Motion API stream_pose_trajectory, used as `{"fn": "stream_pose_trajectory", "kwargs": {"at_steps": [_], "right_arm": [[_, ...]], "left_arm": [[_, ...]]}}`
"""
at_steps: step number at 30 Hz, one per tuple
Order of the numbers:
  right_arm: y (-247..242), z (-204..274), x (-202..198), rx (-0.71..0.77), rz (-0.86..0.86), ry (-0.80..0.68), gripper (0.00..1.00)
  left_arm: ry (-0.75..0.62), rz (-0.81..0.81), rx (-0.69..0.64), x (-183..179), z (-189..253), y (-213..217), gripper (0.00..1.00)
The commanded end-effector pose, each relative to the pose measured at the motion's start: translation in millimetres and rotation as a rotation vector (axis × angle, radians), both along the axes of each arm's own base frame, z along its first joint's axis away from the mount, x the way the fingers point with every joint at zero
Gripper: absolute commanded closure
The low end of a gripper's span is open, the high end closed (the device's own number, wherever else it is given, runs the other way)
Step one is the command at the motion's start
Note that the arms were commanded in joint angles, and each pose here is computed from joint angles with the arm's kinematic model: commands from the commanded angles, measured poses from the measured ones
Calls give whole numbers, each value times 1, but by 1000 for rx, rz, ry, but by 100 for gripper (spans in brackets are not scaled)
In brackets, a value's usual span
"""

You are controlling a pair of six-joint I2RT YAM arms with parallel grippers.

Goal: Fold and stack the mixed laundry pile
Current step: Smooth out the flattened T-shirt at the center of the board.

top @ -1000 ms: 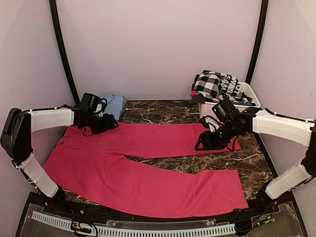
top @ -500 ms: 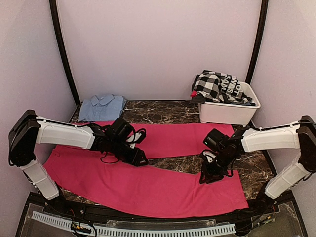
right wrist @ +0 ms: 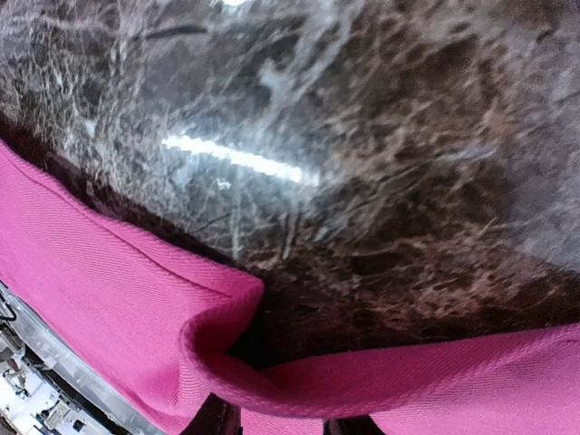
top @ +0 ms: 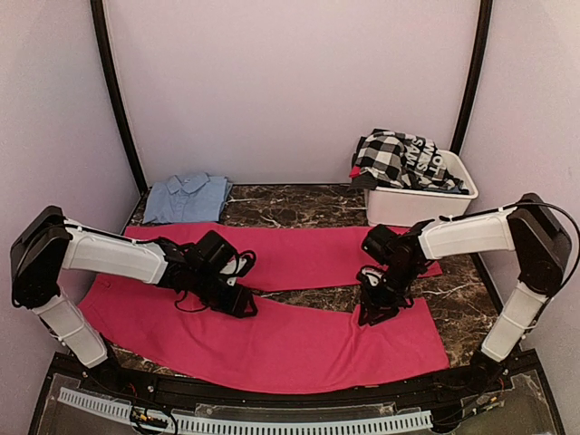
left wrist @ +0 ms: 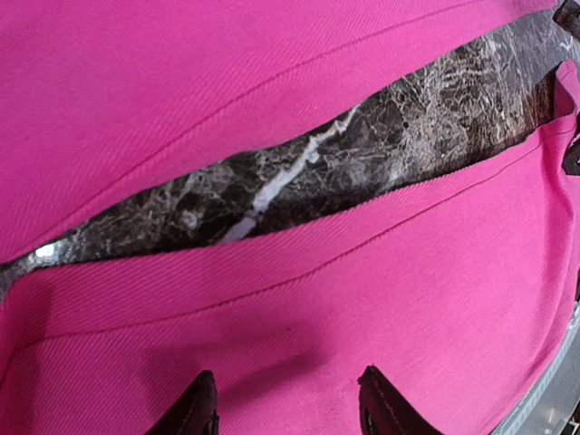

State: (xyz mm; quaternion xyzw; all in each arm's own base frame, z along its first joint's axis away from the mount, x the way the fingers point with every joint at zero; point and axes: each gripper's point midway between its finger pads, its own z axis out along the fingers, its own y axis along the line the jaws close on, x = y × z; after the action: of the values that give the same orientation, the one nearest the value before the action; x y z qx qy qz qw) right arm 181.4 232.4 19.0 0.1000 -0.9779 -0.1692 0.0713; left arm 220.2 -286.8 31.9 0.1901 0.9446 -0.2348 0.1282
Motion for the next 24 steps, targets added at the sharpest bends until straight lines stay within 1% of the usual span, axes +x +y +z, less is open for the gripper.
{"fn": "stream_pose_trajectory", "kwargs": {"at_steps": [1, 4, 5, 7, 8, 11, 14, 17, 18, 19, 20, 21, 22, 23, 24], "right_arm": [[-51, -28, 27, -158, -73, -33, 72], [-73, -32, 40, -174, -125, -26, 72], [-83, -33, 47, -179, -149, -20, 72], [-90, -33, 54, -182, -171, -23, 72], [-95, -33, 57, -184, -187, -22, 72], [-114, -33, 69, -174, -263, -24, 72], [-132, -31, 82, -159, -336, -36, 73], [-138, -15, 96, -117, -374, -103, 73], [-137, -5, 101, -96, -378, -145, 71], [-136, 7, 104, -78, -389, -179, 65], [-134, 19, 105, -53, -401, -210, 61], [-130, 36, 105, -12, -414, -253, 56], [-125, 47, 102, 36, -428, -269, 52], [-118, 57, 99, 98, -436, -282, 48], [-110, 65, 94, 154, -442, -286, 46]], "left_arm": [[-69, 54, 25, 8, 18, 12, 47], [-47, 62, 48, 6, 10, 15, 46], [-35, 68, 55, 10, 2, 11, 49], [-9, 80, 97, 15, -15, 9, 50], [-14, 87, 93, 23, -14, 2, 51], [24, 102, 110, 37, -31, -15, 53], [46, 117, 81, 48, -37, -33, 56], [41, 151, 80, 62, -36, -43, 56], [38, 163, 87, 63, -34, -41, 54], [20, 184, 84, 68, -26, -40, 52], [15, 193, 84, 69, -21, -38, 47], [-8, 217, 66, 71, -7, -34, 43], [-46, 239, 37, 74, 14, -31, 41], [-47, 267, 35, 70, 18, -22, 37], [-99, 297, -6, 72, 46, -17, 35]]}}
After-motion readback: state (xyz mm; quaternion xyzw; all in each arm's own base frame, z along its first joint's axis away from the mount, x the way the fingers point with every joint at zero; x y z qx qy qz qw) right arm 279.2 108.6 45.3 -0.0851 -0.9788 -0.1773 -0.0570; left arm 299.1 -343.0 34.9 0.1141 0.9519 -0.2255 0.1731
